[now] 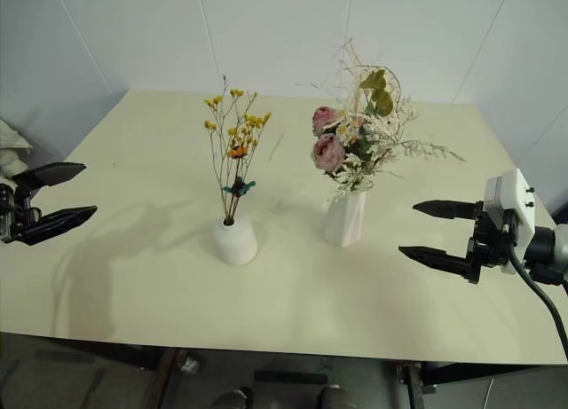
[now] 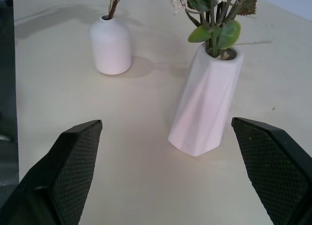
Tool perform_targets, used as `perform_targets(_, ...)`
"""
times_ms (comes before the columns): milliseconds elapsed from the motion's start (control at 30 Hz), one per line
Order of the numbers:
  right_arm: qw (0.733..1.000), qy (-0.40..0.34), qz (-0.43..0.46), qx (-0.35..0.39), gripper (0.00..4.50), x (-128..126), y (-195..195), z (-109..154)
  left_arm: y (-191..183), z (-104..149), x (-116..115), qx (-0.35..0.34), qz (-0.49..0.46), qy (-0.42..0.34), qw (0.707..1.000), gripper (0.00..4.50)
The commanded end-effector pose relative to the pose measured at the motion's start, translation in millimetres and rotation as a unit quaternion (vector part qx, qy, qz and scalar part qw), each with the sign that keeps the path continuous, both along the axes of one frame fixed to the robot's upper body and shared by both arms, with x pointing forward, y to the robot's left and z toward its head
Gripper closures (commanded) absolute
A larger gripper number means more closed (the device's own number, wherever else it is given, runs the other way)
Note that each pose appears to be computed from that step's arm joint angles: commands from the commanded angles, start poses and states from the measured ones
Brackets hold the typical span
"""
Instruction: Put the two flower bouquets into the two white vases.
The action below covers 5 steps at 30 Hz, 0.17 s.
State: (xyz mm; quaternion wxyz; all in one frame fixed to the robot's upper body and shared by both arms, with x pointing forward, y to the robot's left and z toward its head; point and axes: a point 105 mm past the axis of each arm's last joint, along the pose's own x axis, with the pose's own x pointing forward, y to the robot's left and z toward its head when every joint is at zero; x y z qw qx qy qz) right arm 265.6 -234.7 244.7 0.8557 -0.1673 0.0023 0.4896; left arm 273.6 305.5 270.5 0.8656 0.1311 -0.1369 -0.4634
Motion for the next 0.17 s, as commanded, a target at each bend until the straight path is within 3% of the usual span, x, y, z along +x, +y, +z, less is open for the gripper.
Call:
perform_targets(33, 1.000, -0.028, -0.009, -0.003, 0.00, 1.1, -10.3, 14.7, 6.2, 22.7, -10.5, -0.001, 0.018, -0.056, 0.998, 0.02)
perform_targets(167, 0.999, -0.042, -0.024, -0.006, 0.00, 11.4, -20.7, 19.1, 16.4, 36.0, -11.1, -0.007, 0.050, -0.094, 0.994, 0.02)
